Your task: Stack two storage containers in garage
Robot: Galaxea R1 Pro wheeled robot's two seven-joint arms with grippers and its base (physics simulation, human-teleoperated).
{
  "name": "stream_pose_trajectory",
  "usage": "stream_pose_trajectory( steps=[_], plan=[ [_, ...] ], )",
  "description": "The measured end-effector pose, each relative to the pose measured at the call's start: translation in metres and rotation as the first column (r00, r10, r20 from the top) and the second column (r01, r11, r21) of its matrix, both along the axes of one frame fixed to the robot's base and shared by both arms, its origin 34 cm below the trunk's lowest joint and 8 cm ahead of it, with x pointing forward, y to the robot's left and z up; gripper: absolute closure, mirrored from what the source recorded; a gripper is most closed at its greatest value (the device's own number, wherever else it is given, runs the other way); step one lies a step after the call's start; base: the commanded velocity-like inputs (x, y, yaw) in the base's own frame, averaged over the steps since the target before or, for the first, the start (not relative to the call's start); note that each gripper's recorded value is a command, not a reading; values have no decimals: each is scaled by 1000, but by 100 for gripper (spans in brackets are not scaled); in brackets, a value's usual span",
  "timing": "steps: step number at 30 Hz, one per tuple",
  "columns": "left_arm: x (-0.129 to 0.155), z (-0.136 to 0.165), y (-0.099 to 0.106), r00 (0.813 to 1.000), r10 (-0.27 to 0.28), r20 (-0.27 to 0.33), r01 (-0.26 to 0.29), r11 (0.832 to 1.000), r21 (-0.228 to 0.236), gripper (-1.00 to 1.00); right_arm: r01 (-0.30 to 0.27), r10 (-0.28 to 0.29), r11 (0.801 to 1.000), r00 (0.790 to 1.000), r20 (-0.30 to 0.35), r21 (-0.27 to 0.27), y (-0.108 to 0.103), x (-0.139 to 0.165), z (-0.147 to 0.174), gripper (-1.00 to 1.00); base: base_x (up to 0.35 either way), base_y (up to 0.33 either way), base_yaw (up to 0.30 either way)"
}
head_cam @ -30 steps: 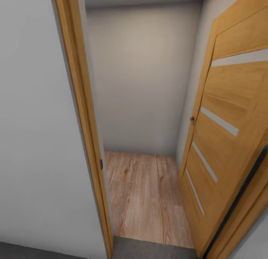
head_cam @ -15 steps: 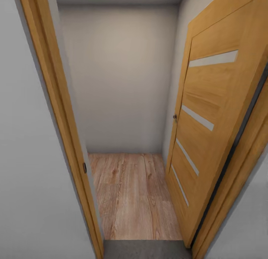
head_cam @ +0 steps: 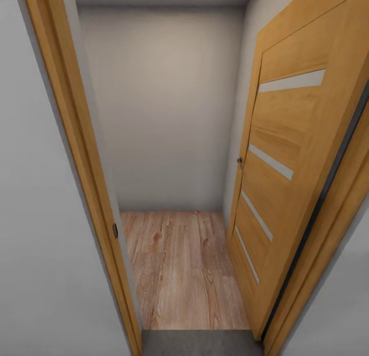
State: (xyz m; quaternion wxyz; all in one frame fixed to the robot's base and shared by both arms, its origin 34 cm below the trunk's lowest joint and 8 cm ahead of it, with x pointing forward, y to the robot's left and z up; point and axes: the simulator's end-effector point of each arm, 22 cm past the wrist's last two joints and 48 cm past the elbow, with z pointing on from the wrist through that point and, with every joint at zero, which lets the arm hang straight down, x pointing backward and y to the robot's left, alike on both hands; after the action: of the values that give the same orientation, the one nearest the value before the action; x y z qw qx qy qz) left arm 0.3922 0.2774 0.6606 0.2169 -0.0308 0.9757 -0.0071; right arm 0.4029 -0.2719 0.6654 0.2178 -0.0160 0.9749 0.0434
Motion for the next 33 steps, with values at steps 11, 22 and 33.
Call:
stream_pose_trajectory(
  steps=[11,22,33],
  plan=[
    [0,0,-1,1000,0,1,0,1000,-1,-100,0,0,1000,1000,0,1,1,0,0,-100,0,0,0],
    [3,3,-1,1000,0,9,0,1000,-2,-100,3,-3,1000,1000,11,5,3,4,3,-100,0,0,0],
    [3,3,-1,1000,0,10,0,1000,-2,-100,3,-3,1000,1000,12,4,2,4,3,-100,0,0,0]
  ],
)
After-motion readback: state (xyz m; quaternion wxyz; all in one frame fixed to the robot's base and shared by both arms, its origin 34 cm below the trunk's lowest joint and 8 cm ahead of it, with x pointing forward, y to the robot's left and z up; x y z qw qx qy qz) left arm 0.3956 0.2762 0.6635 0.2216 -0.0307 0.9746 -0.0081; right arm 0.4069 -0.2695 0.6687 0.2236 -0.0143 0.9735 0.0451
